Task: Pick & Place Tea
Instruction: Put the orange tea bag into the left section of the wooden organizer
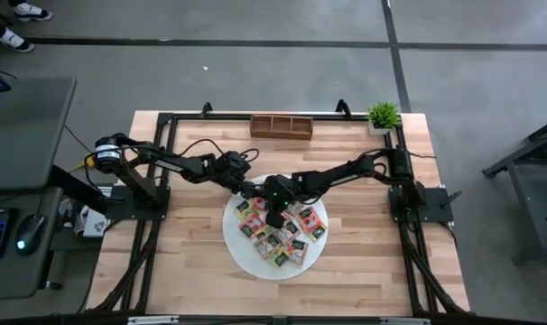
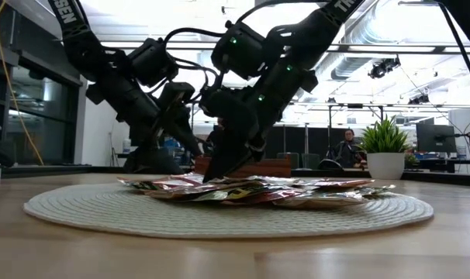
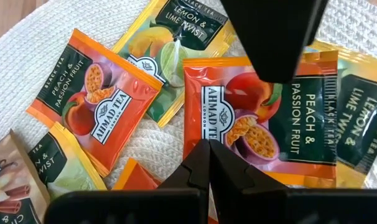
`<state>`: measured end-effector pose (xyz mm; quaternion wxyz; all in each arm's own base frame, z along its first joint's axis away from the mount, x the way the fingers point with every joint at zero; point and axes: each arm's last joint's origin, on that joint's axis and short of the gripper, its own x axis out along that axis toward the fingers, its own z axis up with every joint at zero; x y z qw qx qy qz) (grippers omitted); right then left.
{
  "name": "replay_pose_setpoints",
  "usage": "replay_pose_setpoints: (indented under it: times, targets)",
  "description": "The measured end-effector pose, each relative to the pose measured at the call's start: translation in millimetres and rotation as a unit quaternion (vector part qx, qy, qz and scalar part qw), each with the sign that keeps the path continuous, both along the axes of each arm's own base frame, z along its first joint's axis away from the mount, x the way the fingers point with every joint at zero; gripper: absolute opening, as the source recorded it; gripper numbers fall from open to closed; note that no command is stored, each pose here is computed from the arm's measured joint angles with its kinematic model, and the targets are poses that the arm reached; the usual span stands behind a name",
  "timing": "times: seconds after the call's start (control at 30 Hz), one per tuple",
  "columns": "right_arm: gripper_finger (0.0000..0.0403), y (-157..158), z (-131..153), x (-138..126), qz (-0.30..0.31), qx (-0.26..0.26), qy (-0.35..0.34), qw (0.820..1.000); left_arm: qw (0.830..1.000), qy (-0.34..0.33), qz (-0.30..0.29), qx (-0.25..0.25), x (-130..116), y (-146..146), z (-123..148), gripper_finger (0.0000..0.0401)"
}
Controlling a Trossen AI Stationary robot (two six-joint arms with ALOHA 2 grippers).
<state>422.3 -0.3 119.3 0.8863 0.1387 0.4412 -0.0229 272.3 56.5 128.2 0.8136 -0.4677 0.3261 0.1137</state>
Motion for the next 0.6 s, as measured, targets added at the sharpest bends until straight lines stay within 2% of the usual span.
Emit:
replay_pose_setpoints:
  times: [0.6]
  targets:
    - [0.0000, -1.2, 0.3, 1.6, -0.001, -0.002, -0.010, 1.000, 1.000, -0.009, -0.005, -0.002, 1.0, -0.2, 1.4, 0.0253]
